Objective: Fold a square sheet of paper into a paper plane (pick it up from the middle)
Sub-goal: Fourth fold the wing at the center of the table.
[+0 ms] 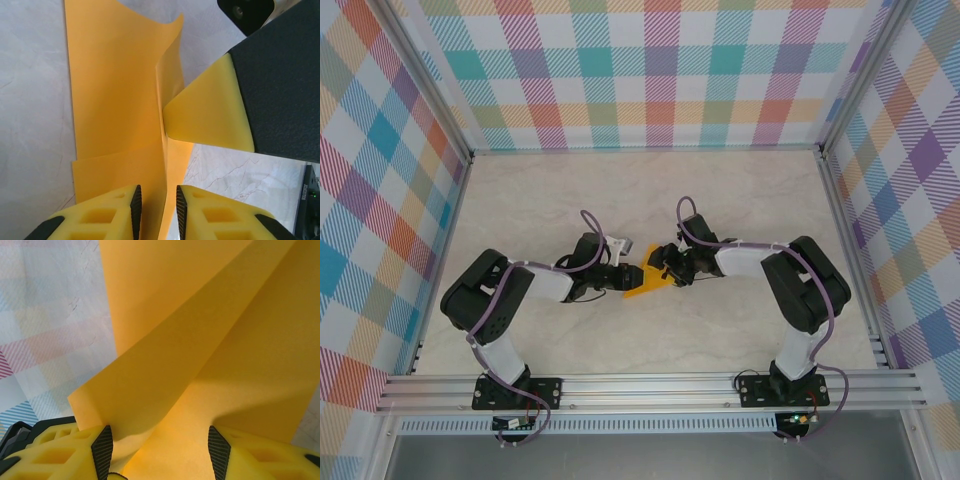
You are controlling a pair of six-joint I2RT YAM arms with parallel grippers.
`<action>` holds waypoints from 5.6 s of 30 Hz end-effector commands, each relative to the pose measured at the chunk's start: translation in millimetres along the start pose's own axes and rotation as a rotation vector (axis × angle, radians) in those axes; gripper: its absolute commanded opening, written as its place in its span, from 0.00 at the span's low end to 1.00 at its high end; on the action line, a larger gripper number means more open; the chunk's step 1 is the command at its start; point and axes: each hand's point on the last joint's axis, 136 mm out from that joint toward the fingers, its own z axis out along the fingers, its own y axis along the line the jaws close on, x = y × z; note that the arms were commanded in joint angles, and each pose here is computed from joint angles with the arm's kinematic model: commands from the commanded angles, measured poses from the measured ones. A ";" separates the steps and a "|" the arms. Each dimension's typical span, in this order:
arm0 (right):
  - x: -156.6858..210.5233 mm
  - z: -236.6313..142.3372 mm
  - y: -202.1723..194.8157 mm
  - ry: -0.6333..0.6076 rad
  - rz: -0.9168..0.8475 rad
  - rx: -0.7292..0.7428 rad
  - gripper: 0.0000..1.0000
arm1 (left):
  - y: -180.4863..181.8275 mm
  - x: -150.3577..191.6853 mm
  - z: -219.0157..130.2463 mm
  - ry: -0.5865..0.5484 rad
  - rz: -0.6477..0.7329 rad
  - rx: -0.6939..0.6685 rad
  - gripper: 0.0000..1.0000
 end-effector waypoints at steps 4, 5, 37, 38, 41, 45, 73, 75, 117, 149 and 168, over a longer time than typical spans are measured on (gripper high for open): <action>3.7 8.3 -43.7 0.012 0.048 0.169 0.57 | -7.2 -2.6 -0.1 0.028 -0.067 0.053 0.23; 3.5 8.1 -45.1 0.011 0.052 0.177 0.57 | -8.4 -2.3 1.0 0.035 -0.071 0.063 0.23; 3.4 3.3 -87.0 0.005 0.117 0.547 0.49 | -2.5 -29.2 -38.2 -0.080 -0.216 0.000 0.33; 3.9 3.4 -88.8 0.008 0.117 0.562 0.49 | -3.6 -29.6 -37.2 -0.080 -0.224 0.009 0.32; 5.3 3.6 -92.1 0.014 0.114 0.600 0.46 | -4.1 -29.2 -36.1 -0.078 -0.241 0.018 0.29; 5.7 4.4 -90.3 0.020 0.081 0.628 0.47 | -9.6 -28.4 -36.0 -0.073 -0.247 0.039 0.25; 17.0 21.2 -91.7 0.139 0.152 0.643 0.63 | -9.4 3.7 2.4 0.104 -0.270 0.062 0.04; 16.8 21.0 -92.2 0.138 0.162 0.646 0.63 | -2.1 9.1 2.8 0.120 -0.270 0.026 0.04; 17.0 23.2 -97.1 0.135 0.202 0.655 0.58 | 18.1 4.2 -7.8 0.086 -0.347 -0.087 0.35; 20.0 23.3 -101.1 0.138 0.216 0.657 0.56 | 5.6 -4.4 6.2 0.096 -0.369 0.026 0.20; 22.4 25.5 -102.6 0.145 0.223 0.647 0.55 | -0.6 -3.6 14.6 0.133 -0.344 0.036 0.19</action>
